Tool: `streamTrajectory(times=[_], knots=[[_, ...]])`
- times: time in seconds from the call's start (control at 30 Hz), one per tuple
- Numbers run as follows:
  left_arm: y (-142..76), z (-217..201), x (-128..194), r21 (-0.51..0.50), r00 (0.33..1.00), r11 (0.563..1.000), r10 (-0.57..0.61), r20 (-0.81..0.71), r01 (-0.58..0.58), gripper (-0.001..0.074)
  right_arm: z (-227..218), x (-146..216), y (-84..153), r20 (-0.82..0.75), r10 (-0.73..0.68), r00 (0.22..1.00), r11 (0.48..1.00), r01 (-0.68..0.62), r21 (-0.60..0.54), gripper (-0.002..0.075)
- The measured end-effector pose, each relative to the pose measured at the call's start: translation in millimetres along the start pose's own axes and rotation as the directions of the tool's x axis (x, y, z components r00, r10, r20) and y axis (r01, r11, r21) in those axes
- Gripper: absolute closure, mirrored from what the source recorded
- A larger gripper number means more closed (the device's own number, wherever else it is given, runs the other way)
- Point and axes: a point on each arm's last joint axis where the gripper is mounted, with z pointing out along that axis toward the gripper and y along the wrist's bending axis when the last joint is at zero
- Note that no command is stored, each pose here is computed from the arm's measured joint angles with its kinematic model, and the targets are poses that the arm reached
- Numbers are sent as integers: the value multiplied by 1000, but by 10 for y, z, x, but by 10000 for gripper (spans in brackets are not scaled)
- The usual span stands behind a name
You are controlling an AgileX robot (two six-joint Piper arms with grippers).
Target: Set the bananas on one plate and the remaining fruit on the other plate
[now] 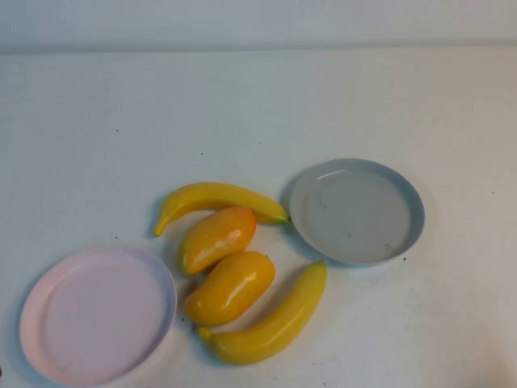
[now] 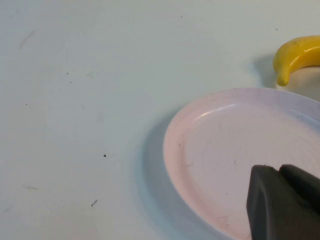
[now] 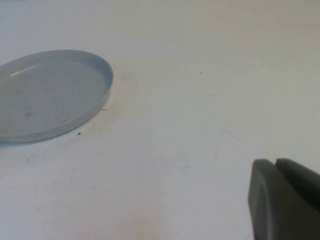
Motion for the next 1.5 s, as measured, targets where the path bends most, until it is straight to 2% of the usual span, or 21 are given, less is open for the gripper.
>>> streamTrajectory(times=[0.97, 1.13, 1.17, 1.27, 1.37, 1.43, 1.5], knots=[[-7, 0, -26, 8, 999, 1000, -22, 28, 22, 736, 0, 0, 0, 0, 0, 1000, 1000, 0, 0, 743], [-38, -3, -65, 52, 988, 989, -142, 65, 139, 737, 0, 0, 0, 0, 0, 1000, 1000, 0, 0, 743], [-50, -5, -86, 72, 977, 979, -196, 82, 190, 737, 0, 0, 0, 0, 0, 1000, 1000, 0, 0, 743], [-70, -14, -145, 126, 930, 935, -347, 123, 332, 737, 0, 0, 0, 0, 0, 1000, 1000, 0, 0, 743], [-77, -25, -201, 182, 851, 860, -503, 150, 477, 737, 0, 0, 0, 0, 0, 1000, 1000, 0, 0, 743], [-64, -32, -232, 196, 820, 836, -545, 177, 513, 737, 0, 0, 0, 0, 0, 1000, 1000, 0, 0, 743], [-46, -39, -261, 199, 804, 830, -555, 212, 521, 737, 0, 0, 0, 0, 0, 1000, 1000, 0, 0, 743]])
